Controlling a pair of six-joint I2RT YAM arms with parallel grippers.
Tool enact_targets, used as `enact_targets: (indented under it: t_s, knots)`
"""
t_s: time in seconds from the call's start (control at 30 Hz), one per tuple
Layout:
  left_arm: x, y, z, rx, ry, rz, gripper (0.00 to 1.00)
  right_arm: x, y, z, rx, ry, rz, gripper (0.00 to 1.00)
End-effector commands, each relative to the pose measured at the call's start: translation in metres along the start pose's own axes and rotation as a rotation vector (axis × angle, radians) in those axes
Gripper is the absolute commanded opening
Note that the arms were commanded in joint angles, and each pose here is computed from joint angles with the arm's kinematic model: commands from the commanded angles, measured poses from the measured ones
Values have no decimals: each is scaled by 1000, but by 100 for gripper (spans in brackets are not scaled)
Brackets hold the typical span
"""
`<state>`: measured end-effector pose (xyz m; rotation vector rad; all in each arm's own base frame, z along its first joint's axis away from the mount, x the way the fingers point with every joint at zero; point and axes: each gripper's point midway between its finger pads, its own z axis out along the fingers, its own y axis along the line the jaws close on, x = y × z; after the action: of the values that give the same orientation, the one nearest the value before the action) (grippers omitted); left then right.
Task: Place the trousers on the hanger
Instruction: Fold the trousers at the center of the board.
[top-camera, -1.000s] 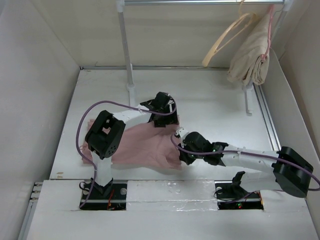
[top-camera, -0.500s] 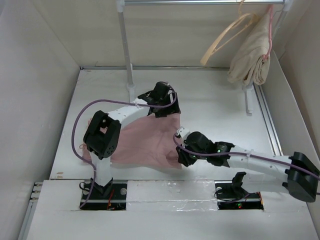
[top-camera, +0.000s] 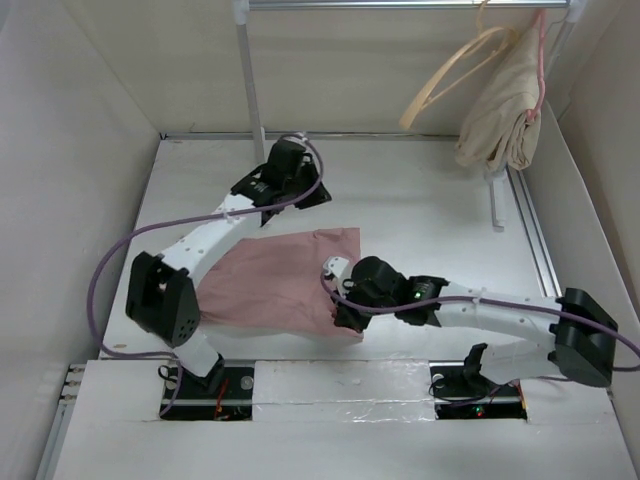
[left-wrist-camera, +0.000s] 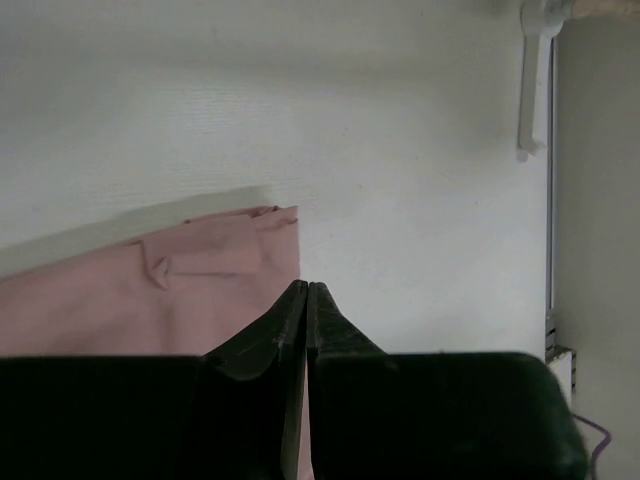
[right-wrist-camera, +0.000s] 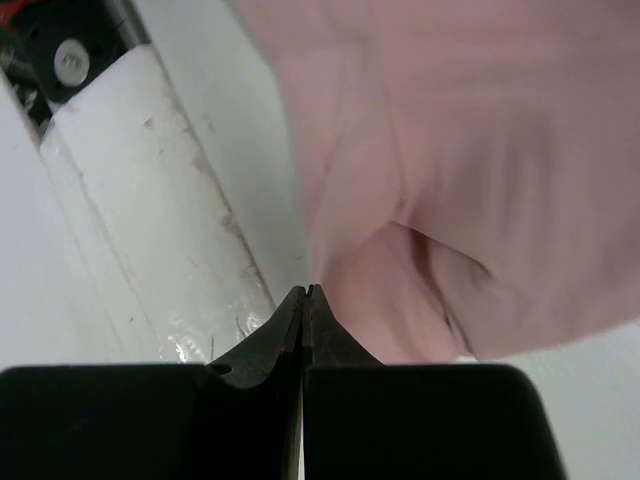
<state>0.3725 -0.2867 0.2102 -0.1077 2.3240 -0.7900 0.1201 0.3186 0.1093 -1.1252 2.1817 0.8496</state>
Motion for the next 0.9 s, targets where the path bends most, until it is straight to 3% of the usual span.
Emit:
enact_targets:
  t_s: [0.0, 0.1, 0.27, 0.4, 0.63, 0.67, 0.73, 0.77, 0.8, 0.83, 0.87]
  knots:
    - [-20, 3, -50, 26, -90, -13, 0, -7, 25, 17, -152, 17, -87, 0]
    - [-5, 18, -70, 33, -90, -38, 0, 12, 9, 42, -111, 62, -92, 0]
    - [49, 44, -93, 36, -24, -91, 0, 4, -28, 59, -19, 51, -54, 0]
    - [106, 99, -93, -91, 61, -86, 0, -13, -33, 40, 49, 24, -68, 0]
    - [123, 154, -87, -277, 31, -65, 0, -9, -63, 20, 155, 64, -16, 5]
    - [126, 157, -84, -294, 47, -63, 0, -28, -61, 12, 153, 33, -21, 7]
    - [117, 159, -84, -325, 28, -54, 0, -57, -49, -15, 110, -25, -60, 28]
    - [113, 153, -84, -306, 25, -49, 0, -95, -42, -36, 100, -116, -80, 38]
    - [108, 149, -85, -293, 12, -43, 0, -115, -34, -53, 95, -166, -97, 53]
    - [83, 127, -93, -235, -54, -33, 0, -168, -34, -108, 144, -304, -103, 68]
    - [83, 127, -93, -234, -55, -33, 0, -168, -34, -108, 144, -306, -103, 68]
